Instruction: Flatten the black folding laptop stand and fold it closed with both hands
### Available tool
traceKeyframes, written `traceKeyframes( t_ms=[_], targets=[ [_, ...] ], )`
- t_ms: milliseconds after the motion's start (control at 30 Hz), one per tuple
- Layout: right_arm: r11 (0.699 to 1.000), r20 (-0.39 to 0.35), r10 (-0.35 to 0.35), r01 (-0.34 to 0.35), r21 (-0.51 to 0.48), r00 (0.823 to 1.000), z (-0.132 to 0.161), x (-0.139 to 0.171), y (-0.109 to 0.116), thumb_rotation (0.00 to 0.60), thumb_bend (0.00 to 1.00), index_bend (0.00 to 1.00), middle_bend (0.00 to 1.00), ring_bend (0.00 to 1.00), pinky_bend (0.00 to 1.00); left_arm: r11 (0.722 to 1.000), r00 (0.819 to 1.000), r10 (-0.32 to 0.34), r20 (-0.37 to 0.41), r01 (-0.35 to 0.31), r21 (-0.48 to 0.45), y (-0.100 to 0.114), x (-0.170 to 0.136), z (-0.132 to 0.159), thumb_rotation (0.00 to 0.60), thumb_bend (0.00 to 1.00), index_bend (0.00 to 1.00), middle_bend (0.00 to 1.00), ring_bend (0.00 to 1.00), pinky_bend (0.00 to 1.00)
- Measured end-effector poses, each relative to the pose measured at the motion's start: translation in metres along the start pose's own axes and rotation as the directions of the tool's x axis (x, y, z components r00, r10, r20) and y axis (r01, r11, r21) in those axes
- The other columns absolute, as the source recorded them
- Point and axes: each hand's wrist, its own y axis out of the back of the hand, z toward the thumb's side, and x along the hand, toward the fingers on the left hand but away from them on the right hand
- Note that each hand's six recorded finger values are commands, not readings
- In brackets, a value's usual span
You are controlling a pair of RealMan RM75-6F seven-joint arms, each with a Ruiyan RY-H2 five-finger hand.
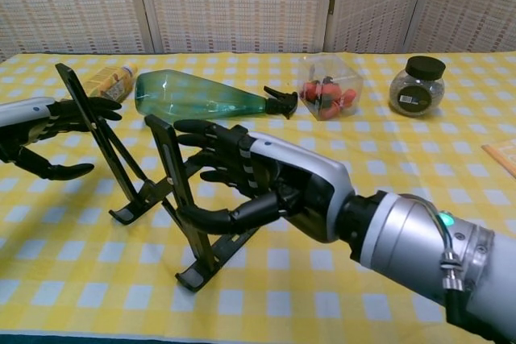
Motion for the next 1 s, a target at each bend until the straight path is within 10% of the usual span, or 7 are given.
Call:
traceKeyframes(
  t_ms=[667, 1000],
  targets=[
    [0.957, 0.003, -0.290, 0.290, 0.005, 0.957, 0.008, -0.010, 0.042, 0.600, 0.37, 0.00, 0.00, 0.00, 0.00, 0.999, 0.999, 0.044, -0.004, -0.044, 0.002, 0.011, -0.004, -0.006, 0.600, 0.39, 0.05, 0.09, 0.00, 0.00],
    [0.882, -0.086, -0.468, 0.470, 0.014, 0.880, 0.020, 0.063, 0.107, 0.600, 0.37, 0.00, 0.00, 0.00, 0.00, 0.996, 0.998, 0.063, 0.012, -0.063, 0.059, 0.021, -0.001, -0.002, 0.600, 0.39, 0.04, 0.09, 0.00, 0.00]
  ],
)
